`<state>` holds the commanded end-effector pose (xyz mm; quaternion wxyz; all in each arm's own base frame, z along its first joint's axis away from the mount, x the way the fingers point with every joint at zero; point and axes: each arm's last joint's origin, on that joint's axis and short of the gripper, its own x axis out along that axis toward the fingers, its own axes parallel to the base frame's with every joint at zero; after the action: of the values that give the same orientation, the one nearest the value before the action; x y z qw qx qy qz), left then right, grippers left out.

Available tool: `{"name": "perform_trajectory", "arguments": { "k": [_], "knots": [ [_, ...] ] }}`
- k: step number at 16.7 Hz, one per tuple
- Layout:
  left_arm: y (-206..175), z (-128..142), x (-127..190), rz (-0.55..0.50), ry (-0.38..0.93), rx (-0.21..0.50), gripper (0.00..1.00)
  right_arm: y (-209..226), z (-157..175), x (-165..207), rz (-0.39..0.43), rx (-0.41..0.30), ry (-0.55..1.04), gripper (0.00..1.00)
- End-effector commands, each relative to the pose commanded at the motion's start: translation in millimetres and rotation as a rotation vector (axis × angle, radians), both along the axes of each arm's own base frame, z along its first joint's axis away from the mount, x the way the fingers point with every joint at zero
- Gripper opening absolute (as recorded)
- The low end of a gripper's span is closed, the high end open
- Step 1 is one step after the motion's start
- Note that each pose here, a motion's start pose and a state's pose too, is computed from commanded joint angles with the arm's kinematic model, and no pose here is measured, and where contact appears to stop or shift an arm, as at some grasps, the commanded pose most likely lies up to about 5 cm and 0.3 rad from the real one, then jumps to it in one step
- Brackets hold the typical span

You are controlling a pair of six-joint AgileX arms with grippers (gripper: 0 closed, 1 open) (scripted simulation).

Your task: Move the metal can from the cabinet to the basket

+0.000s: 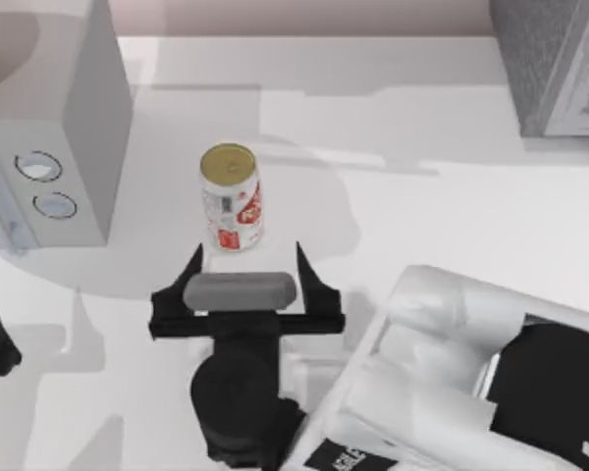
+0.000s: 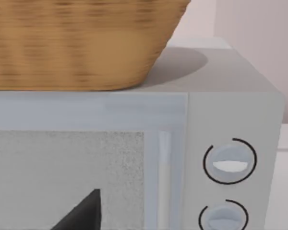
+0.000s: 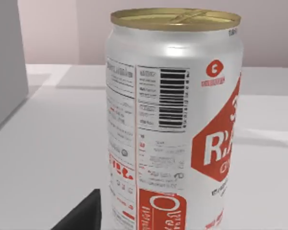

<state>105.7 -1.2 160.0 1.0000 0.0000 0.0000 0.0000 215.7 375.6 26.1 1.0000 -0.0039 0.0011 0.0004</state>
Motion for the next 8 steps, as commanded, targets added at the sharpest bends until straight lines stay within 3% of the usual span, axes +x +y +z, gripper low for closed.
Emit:
{"name": "perform_trajectory", "arguments": {
  "k": [8],
  "knots": [
    [0.0,0.0,0.0,0.0,0.0,0.0,1.0,-29.1,0.3,-1.6,0.001,0.003,-0.001,1.0]
  ]
}}
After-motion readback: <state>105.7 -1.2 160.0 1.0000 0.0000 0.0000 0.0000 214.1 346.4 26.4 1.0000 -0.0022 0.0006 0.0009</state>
